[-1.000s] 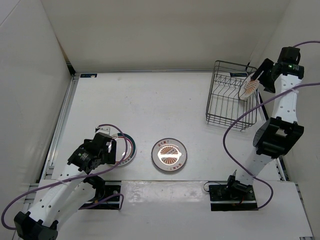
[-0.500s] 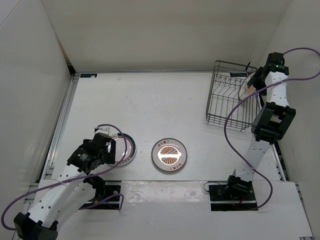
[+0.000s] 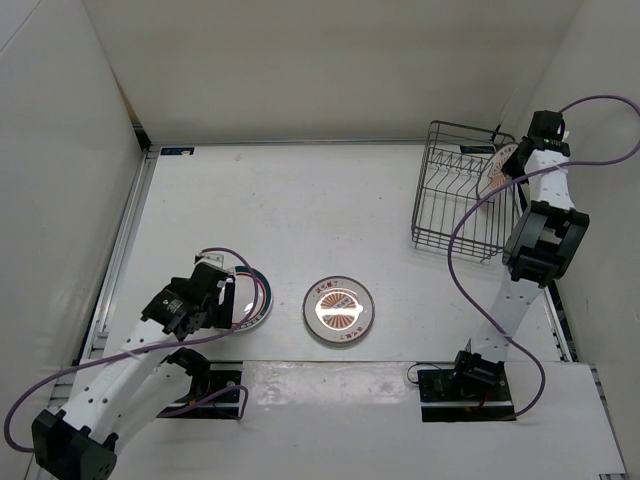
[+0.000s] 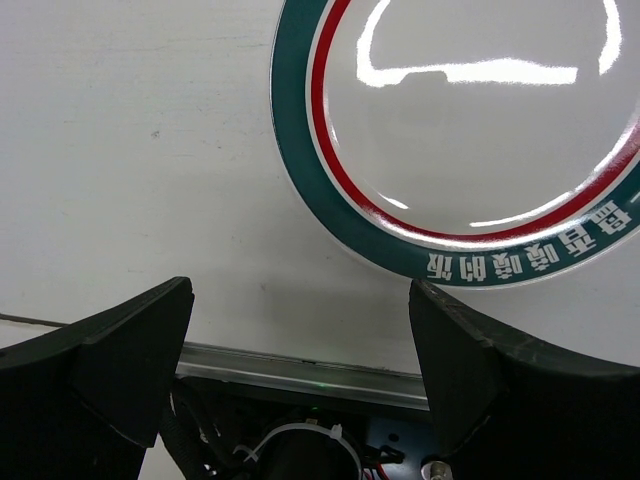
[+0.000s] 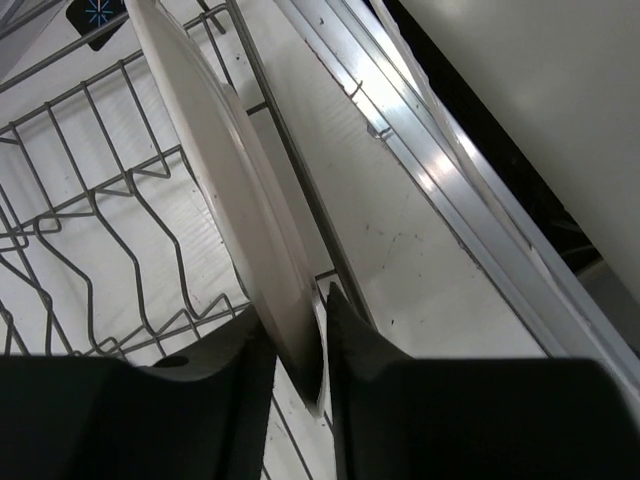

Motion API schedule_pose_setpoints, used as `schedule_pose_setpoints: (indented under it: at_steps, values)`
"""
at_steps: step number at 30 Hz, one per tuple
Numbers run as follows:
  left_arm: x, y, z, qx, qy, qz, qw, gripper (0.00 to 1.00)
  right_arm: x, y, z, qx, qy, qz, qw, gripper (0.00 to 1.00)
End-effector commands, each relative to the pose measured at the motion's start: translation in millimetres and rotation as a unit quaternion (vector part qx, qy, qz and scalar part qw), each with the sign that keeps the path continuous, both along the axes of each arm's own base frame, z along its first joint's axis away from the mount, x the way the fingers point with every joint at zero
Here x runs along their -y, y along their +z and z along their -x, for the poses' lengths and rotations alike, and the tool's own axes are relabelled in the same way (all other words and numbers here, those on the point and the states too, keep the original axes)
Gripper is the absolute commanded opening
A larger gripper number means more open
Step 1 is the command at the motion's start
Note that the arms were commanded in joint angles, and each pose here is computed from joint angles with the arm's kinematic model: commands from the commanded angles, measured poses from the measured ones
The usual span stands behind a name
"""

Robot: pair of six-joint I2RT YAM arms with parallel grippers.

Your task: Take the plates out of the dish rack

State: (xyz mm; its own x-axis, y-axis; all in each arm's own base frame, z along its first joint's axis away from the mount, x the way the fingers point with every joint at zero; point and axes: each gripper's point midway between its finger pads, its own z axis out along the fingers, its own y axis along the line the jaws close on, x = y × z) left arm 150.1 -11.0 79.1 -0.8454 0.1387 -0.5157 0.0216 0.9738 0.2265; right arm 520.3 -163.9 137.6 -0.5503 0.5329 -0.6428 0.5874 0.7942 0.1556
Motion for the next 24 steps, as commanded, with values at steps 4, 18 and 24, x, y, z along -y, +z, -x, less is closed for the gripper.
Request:
schedule_pose_setpoints:
  at_steps: [4,18,24]
  values:
    - [3.9,9.5,-8.3,0.028,-0.003,0.013,1.0,1.0,10.4,15.2,-18.5,0.036,-0.003,0.016,0.999,0.09]
    - [3.0,13.0,-7.5,0.042,-0.002,0.018,0.999,1.0,-12.1,78.9,14.7,0.064,0.037,0.02,0.997,0.0]
    - [3.3,14.9,-8.1,0.049,-0.002,0.022,0.999,1.0,-27.9,126.8,42.8,0.082,0.056,0.02,0.995,0.0]
